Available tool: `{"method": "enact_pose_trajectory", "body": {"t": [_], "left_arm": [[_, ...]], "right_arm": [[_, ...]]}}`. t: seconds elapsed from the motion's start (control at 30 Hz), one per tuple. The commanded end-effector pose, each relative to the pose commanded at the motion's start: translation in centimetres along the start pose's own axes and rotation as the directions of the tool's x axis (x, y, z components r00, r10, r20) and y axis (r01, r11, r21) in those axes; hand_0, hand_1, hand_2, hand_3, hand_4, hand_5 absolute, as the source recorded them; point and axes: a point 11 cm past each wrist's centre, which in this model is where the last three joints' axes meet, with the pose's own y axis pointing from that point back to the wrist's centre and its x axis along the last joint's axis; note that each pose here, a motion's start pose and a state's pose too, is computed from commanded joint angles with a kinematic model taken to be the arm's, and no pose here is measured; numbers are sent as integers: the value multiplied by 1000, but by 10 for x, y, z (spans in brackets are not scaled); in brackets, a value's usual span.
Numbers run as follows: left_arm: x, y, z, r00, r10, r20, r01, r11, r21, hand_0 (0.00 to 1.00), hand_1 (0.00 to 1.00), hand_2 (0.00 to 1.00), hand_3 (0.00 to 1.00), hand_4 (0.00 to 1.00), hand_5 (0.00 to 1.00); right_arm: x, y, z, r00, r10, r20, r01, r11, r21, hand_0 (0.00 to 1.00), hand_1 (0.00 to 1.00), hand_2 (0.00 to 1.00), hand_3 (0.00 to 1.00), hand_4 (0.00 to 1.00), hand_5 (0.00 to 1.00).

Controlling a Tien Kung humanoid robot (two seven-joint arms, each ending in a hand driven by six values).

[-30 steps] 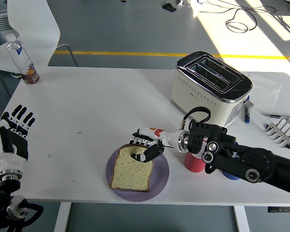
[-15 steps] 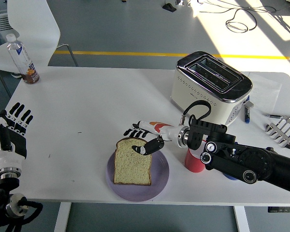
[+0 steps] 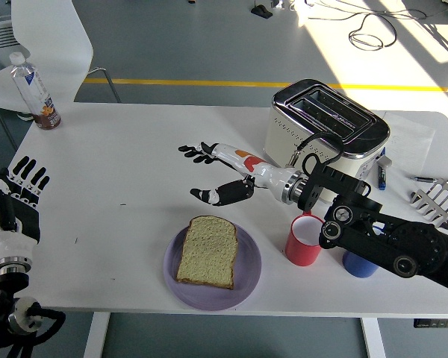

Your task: Push plate across desktop,pick up the break from the machine,place the break in the plate

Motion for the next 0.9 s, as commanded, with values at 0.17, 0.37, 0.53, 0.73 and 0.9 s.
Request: {"method": "enact_pose_trajectory", "body": {"t": [0.17,0.37,0.53,0.73,0.9], "left_arm": [[-1,-1,1,1000,-2,0,2,1000,-2,809,798,845,760,492,998],[3,1,1,1000,9,-1,-9,1000,-2,810,798,845,762,491,998],[4,3,-1,1000,10,0,-10,1000,5,809,798,845,761,491,998],[6,7,-5,1000,13,0,-13,1000,20,808,799,846,762,492,998],[7,9,-5,1000,15,0,-15,1000,22,808,799,846,763,495,998]], "right_arm": [[48,27,-43,966,143,215,-180,970,164,787,782,809,814,639,245],[118,74,-46,828,320,461,-431,889,157,774,765,783,789,595,307],[158,122,-8,682,476,556,-589,807,32,792,769,800,806,555,457],[180,190,54,506,639,579,-703,695,-153,807,779,798,808,536,548],[182,259,101,340,761,553,-772,561,-298,794,760,782,805,539,607]]}}
